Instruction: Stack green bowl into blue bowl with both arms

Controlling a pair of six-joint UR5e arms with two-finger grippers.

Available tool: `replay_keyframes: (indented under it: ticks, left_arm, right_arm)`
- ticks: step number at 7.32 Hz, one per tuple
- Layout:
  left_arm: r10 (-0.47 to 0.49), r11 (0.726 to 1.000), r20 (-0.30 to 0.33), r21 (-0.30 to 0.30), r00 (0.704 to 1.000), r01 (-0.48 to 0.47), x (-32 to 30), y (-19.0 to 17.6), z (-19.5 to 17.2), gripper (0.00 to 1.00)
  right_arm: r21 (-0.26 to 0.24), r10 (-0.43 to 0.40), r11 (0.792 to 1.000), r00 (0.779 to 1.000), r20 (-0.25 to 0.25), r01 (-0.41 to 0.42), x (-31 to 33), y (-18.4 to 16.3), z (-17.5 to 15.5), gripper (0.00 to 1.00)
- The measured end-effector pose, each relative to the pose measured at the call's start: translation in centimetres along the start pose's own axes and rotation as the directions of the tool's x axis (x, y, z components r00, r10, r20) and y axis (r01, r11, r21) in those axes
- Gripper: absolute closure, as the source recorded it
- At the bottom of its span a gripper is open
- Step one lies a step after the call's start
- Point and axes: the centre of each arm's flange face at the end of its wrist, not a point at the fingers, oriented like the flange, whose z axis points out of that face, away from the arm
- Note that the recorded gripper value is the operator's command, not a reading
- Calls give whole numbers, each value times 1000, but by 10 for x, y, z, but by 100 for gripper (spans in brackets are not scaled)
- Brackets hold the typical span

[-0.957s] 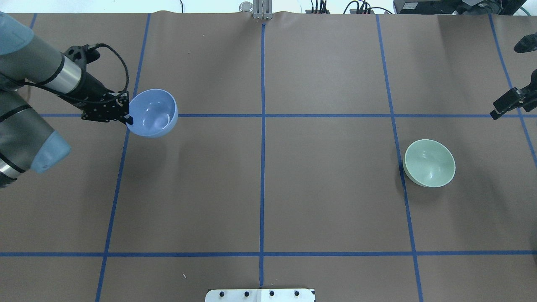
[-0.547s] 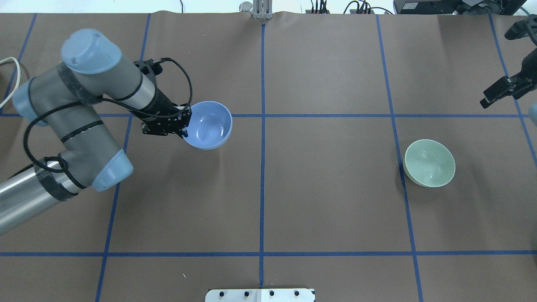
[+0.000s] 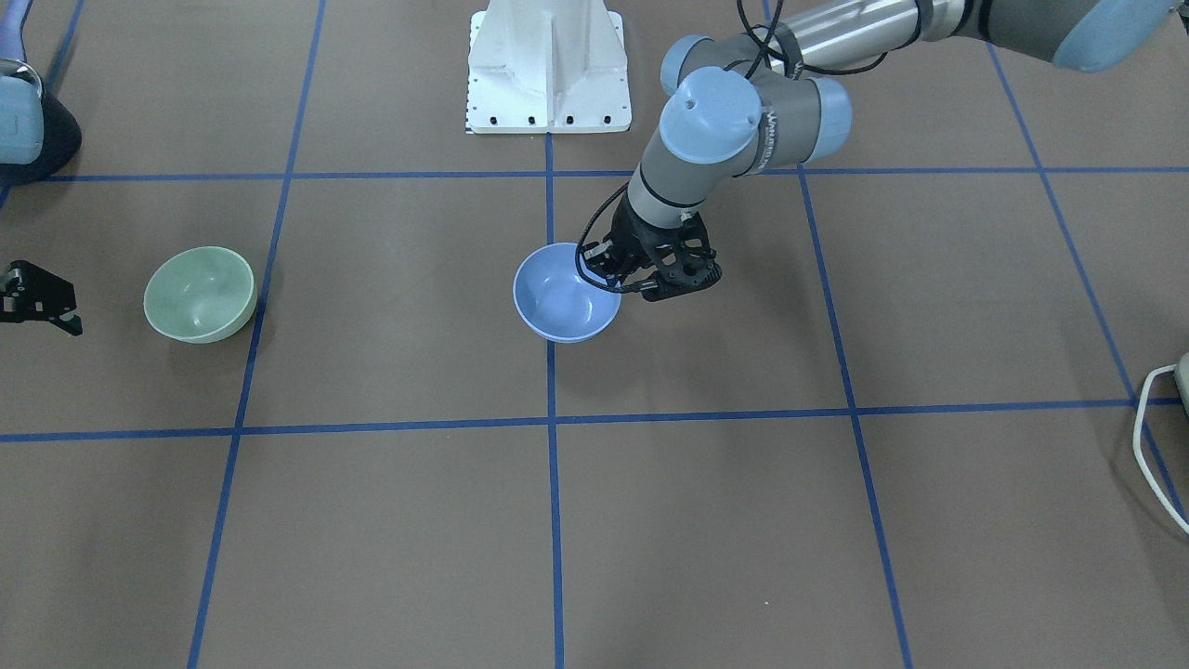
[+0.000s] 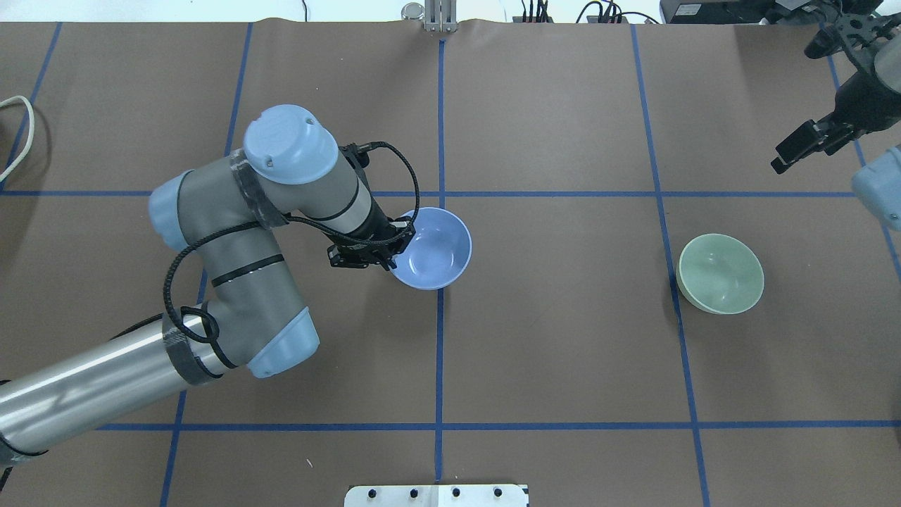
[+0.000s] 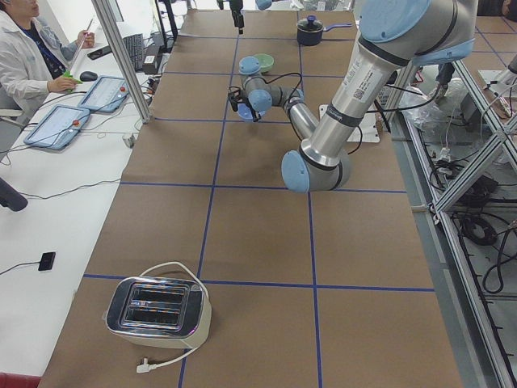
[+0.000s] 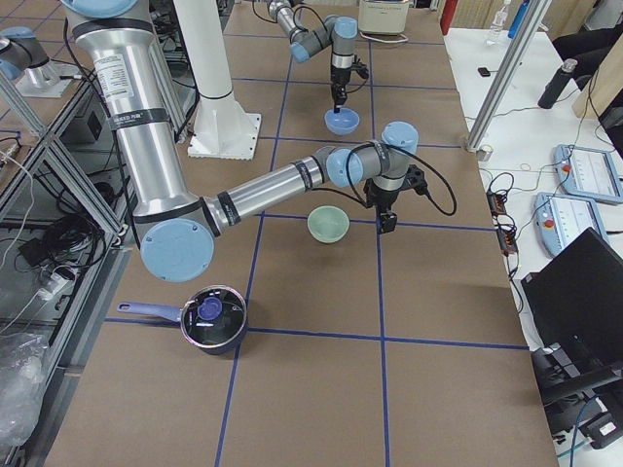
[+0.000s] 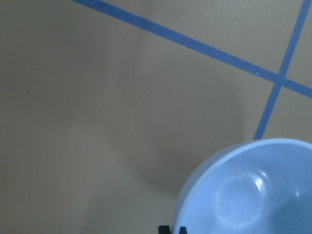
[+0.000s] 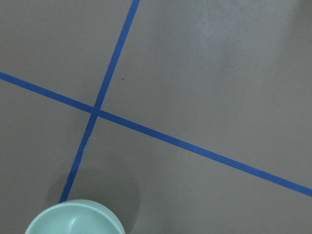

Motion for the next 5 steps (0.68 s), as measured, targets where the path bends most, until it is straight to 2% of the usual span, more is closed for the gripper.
replay_keyframes:
  ticks: [2, 5]
  left_arm:
    - [-3, 1000, 10, 6, 1000, 3, 16, 7, 15, 92]
    - [-6, 1000, 24, 7, 1000, 6, 13, 5, 23, 90]
  right_arm:
    - [-38, -18, 999, 1000, 14, 19, -15, 3, 21, 0]
    - [-49, -21, 999, 1000, 16, 21, -18, 5, 27, 0]
